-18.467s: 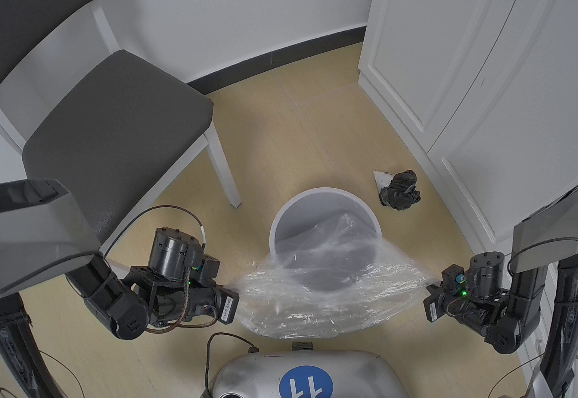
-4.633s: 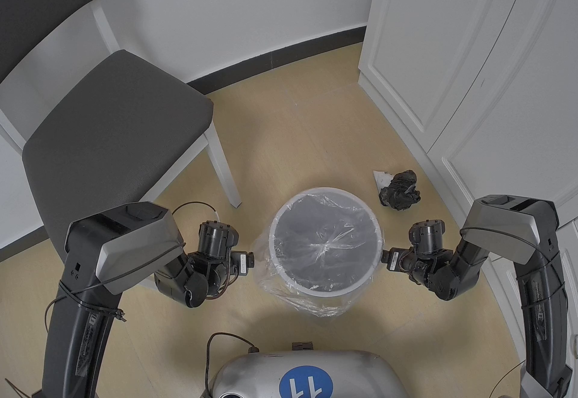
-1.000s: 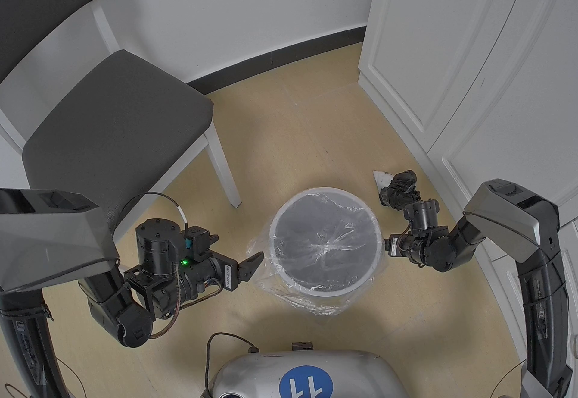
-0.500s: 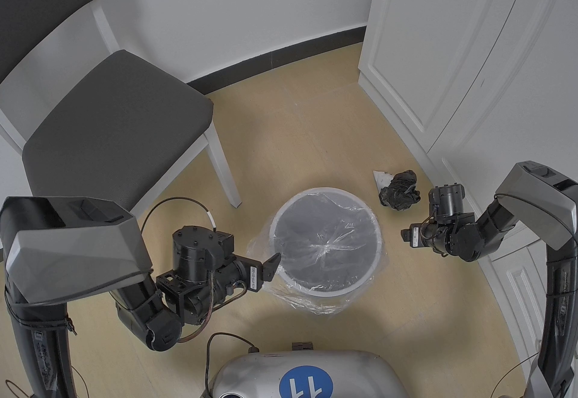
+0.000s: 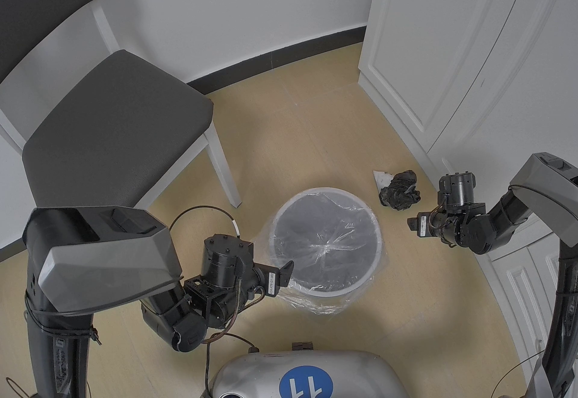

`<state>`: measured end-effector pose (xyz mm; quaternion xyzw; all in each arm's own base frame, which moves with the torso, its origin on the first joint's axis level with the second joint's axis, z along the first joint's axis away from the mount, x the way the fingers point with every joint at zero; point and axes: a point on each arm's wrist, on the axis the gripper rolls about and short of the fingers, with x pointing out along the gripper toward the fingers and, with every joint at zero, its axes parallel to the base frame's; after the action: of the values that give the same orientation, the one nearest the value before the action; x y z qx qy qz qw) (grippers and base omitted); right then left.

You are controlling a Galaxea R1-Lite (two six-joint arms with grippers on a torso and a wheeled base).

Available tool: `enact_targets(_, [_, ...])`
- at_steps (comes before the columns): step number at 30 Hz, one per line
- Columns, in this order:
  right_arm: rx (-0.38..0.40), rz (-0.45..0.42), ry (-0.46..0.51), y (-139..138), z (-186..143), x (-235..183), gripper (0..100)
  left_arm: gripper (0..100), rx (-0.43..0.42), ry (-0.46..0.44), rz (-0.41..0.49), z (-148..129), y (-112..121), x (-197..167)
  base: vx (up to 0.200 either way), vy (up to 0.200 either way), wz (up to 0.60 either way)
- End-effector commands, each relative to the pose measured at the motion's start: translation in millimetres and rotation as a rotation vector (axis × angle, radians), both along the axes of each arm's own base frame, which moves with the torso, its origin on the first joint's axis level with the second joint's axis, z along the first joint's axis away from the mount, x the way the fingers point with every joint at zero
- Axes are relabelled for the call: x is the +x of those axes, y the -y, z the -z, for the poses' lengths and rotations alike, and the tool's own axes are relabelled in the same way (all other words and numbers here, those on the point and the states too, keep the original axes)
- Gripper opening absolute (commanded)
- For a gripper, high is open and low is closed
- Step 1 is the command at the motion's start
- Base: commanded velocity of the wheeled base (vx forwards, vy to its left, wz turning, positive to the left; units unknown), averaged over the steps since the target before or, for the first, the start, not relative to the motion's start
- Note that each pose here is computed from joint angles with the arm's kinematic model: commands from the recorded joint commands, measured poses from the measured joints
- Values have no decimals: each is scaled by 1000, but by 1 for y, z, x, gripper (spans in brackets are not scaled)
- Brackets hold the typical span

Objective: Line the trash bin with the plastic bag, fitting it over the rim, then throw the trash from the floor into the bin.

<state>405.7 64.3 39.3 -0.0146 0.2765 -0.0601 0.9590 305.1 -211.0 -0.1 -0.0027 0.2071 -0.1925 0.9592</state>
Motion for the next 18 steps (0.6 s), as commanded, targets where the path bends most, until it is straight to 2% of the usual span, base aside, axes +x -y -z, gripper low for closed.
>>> enact_targets(1, [1, -7, 12, -2, -6, -2, 100, 100, 1, -20, 0, 11, 4, 2, 0, 0, 0])
enact_targets(6, [2, -16, 17, -5, -9, -6, 100, 100, 27, -27, -32, 24, 8, 4, 0, 0, 0])
enact_targets(13, [4, -18, 32, -6, -18, -10, 100, 100, 38, -38, -32, 27, 7, 2, 0, 0, 0])
enact_targets(18, [12, -45, 86, -14, -33, -21, 100, 100, 46, -45, -31, 26, 4, -1, 0, 0, 0])
